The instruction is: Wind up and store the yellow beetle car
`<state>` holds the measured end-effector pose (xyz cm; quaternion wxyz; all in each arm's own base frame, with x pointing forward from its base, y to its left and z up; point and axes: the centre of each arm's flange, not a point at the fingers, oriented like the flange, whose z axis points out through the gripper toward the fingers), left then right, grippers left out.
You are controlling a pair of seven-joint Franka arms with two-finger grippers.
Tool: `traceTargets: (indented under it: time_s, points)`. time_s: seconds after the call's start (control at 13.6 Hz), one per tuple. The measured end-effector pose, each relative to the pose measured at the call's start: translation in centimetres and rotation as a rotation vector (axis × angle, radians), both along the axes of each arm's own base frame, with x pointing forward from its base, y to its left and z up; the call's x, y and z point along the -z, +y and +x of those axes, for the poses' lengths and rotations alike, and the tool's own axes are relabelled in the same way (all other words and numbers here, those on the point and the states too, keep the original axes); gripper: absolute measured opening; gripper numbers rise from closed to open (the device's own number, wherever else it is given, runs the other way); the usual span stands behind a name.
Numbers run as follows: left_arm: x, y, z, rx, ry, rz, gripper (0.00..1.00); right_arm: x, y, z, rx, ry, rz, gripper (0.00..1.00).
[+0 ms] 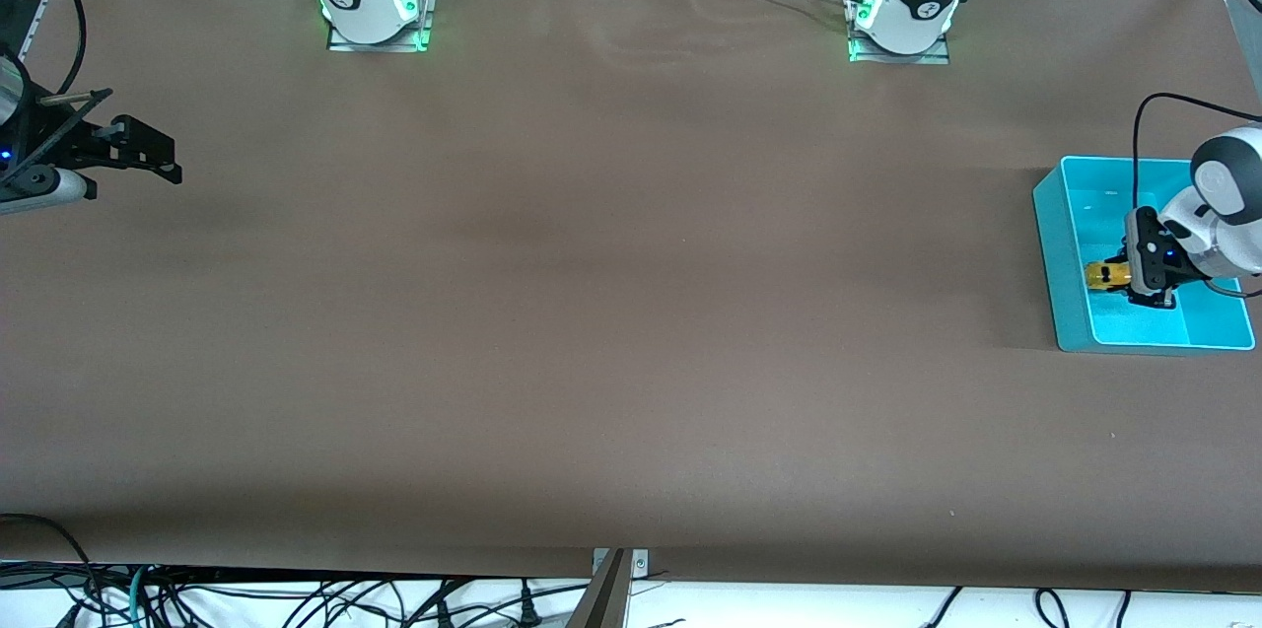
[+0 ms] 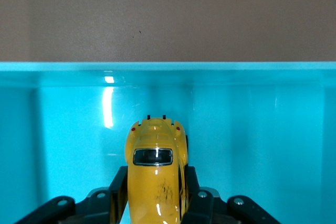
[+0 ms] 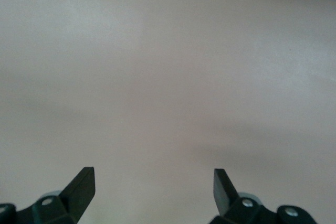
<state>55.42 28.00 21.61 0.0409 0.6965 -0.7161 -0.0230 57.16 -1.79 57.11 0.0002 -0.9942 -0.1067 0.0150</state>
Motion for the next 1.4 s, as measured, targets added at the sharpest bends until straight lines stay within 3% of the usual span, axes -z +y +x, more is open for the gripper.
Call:
traceTargets:
  time_s: [0.15, 0.22, 0.59, 0.81, 1.1, 1.4]
  points:
    - [0.9, -0.1, -0.2, 0.000, 0.003, -0.003, 0.46, 0.0, 0.0, 0.0, 0.001, 0.000, 0.002, 1.00]
    - [1.1, -0.2, -0.2, 0.001, 0.003, -0.004, 0.52, 0.0, 0.0, 0.0, 0.001, 0.000, 0.005, 1.00]
    - [-0.3, -0.1, 0.0, -0.035, 0.006, -0.035, 0.99, 0.0, 0.0, 0.0, 0.003, 0.000, 0.006, 1.00]
    - [-5.1, -0.7, 0.4, -0.121, 0.029, -0.073, 1.00, 0.0, 0.0, 0.0, 0.003, -0.001, 0.006, 1.00]
    - [-12.3, -4.0, 0.1, -0.395, 0.086, -0.162, 1.00, 0.0, 0.0, 0.0, 0.003, 0.000, 0.006, 1.00]
    - [-20.6, -12.4, 2.0, -0.573, 0.110, -0.142, 1.00, 0.1, 0.1, 0.1, 0.003, 0.001, 0.007, 1.00]
